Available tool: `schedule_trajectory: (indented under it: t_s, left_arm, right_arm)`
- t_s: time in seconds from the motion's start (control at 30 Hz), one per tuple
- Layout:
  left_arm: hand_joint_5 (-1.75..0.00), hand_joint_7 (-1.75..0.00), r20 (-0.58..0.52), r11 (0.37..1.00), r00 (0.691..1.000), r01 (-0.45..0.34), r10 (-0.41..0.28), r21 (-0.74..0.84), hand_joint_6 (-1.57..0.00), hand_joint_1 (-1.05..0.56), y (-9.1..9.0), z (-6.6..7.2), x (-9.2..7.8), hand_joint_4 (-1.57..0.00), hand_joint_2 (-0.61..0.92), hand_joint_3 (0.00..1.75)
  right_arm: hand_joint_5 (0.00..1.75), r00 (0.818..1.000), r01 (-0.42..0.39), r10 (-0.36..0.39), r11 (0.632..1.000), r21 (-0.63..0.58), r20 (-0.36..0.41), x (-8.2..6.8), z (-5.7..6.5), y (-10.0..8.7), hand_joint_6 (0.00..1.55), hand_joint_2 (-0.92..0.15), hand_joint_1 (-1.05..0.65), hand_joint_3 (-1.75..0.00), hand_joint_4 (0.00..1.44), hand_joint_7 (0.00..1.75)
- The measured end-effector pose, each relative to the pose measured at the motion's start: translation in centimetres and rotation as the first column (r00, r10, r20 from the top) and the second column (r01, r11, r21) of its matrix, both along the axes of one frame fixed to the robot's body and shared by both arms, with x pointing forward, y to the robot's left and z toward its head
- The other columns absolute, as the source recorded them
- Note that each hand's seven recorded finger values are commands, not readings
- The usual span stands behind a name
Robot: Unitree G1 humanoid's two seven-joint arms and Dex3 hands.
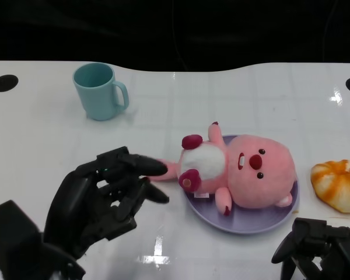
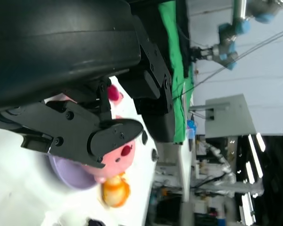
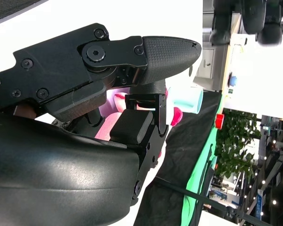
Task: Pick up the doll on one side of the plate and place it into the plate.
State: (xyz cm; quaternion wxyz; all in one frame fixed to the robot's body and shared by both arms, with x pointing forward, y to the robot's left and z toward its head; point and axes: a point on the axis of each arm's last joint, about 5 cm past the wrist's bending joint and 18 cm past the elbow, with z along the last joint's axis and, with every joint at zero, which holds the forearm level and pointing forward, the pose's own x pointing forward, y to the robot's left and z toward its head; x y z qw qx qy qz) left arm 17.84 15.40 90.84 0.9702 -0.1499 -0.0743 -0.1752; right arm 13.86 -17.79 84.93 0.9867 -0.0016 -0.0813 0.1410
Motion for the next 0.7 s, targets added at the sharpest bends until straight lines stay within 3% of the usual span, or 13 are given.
schedule_trajectory:
  t_s: [0.13, 0.27, 0.47, 0.7]
  left_arm:
    - [-1.63, -1.44, -0.057, 0.999, 0.998, 0.019, -0.021, -0.042, -0.82, -0.07, 0.1, 0.0, -0.9, -0.9, 0.55, 1.25]
    - [-1.74, -1.62, -0.123, 0.996, 0.992, 0.025, -0.035, -0.08, -0.78, -0.06, 0.1, -0.4, -1.9, -0.94, 0.49, 1.36]
    - [-1.75, -1.71, -0.227, 0.983, 0.97, 0.045, -0.086, -0.18, -0.81, -0.1, 0.2, -1.0, -2.6, -0.98, 0.41, 1.37]
    - [-1.75, -1.66, -0.264, 0.961, 0.948, 0.11, -0.178, -0.253, -0.87, -0.08, 0.6, -1.8, -2.7, -0.98, 0.39, 1.38]
  right_arm:
    - [1.44, 1.0, 0.001, -0.001, 1.0, 0.0, -0.002, 0.0, 0.0, 0.0, 0.94, -0.92, -0.96, -0.41, 0.95, 1.13]
    - [1.44, 1.0, -0.002, 0.002, 1.0, 0.001, -0.003, 0.0, 0.0, 0.0, 0.94, -0.92, -0.95, -0.41, 0.95, 1.12]
    - [1.43, 1.0, -0.003, 0.003, 1.0, 0.002, -0.003, 0.0, 0.0, 0.0, 0.94, -0.92, -0.96, -0.4, 0.95, 1.12]
    - [1.42, 1.0, -0.005, 0.005, 1.0, -0.003, -0.001, 0.0, 0.0, -0.2, 0.94, -0.92, -0.95, -0.41, 0.94, 1.12]
